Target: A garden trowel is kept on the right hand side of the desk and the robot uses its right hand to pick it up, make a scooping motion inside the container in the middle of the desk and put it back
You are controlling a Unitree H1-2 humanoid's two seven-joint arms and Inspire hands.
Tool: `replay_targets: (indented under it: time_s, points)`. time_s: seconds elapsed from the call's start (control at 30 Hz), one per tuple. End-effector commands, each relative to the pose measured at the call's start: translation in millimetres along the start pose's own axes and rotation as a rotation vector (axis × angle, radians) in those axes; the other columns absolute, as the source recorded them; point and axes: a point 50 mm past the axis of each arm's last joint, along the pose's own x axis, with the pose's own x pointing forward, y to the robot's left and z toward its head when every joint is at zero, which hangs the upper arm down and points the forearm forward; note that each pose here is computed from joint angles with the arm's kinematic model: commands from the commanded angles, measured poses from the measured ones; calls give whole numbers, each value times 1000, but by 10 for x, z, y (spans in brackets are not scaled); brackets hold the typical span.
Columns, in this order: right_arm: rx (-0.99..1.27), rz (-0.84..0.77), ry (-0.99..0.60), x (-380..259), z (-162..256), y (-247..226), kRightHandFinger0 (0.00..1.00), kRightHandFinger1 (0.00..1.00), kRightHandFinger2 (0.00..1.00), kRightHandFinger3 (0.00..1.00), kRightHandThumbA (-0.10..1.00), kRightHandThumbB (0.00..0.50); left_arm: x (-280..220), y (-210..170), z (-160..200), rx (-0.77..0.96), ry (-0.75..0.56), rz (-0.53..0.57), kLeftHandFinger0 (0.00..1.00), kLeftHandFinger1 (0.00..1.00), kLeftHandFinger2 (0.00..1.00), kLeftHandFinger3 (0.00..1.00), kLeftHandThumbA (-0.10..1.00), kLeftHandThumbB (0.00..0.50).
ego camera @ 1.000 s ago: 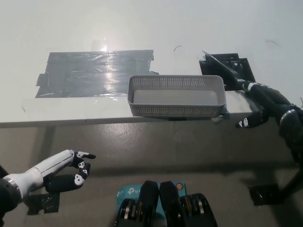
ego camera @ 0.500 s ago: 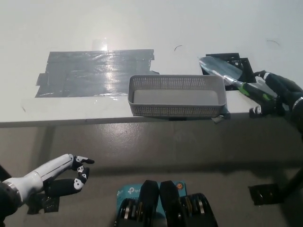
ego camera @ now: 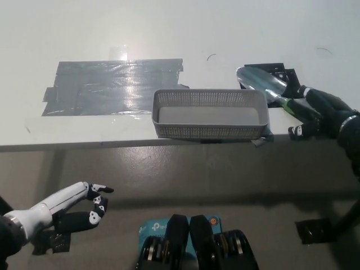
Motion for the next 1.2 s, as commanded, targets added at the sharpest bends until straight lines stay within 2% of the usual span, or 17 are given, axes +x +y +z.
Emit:
replay_targets:
  time_s: [0.0,0.07,0.13,0.17,0.3,0.37,0.57,0.77,0.87,0.93,0.97,1.0,1.03,1.07,1.1,1.13,1.17]
  points:
    - [-2,-14,-42,70,87,-228,1000,1000,1000,1000,514,333,-84,89,74,26,-1,18,986,863,919,1000,1000,364]
    - [4,13,-11,124,57,-221,1000,1000,1000,1000,501,214,-104,86,78,36,4,21,989,866,921,1000,1000,364]
    - [-12,57,47,177,2,-212,1000,1000,1000,1000,599,158,-110,70,71,36,8,17,989,870,922,1000,1000,353]
    - [-51,93,94,270,-58,-218,1000,1000,1000,1000,578,111,-114,67,67,36,9,14,989,871,922,1000,1000,350]
    - [-79,127,145,367,-114,-244,1000,1000,1000,1000,565,83,-114,61,63,26,8,11,981,859,911,1000,1000,349]
    - [-75,150,167,423,-121,-245,1000,1000,1000,1000,486,55,-119,42,53,16,4,9,970,845,896,1000,1000,338]
    - [-60,202,166,536,-46,-275,1000,1000,1000,1000,368,30,-132,40,36,5,5,9,1000,846,888,1000,1000,365]
    - [-133,259,180,576,172,-358,1000,1000,1000,1000,442,77,-129,102,79,19,0,19,1000,850,885,1000,1000,337]
    - [-159,329,232,599,229,-301,1000,1000,1000,1000,249,104,-117,113,78,12,-4,15,1000,848,882,1000,1000,335]
    - [-277,364,263,613,246,-274,583,742,1000,1000,87,29,-111,131,85,12,-6,20,999,834,864,1000,1000,344]
    - [-303,368,266,617,247,-273,526,688,1000,1000,83,23,-110,138,88,16,-5,20,998,833,863,1000,1000,344]
    - [-329,371,280,628,244,-266,264,420,811,1000,-49,4,-109,148,94,20,-5,20,999,833,861,1000,1000,343]
    - [-388,364,289,642,228,-238,4,148,707,1000,-100,22,-108,149,93,19,-4,20,1000,832,858,1000,1000,344]
    - [-397,359,286,644,226,-235,0,85,672,1000,-100,14,-108,150,92,18,-3,19,1000,832,856,1000,1000,344]
    - [-414,325,302,648,236,-244,0,3,395,1000,-100,39,-113,160,99,20,-5,23,1000,832,855,1000,1000,346]
    - [-471,308,320,664,264,-258,0,0,302,958,-100,107,-111,179,98,16,-7,22,1000,841,861,1000,1000,346]
    - [-529,301,325,674,290,-269,0,0,183,739,-100,235,-115,185,105,16,-11,22,1000,842,862,1000,1000,341]
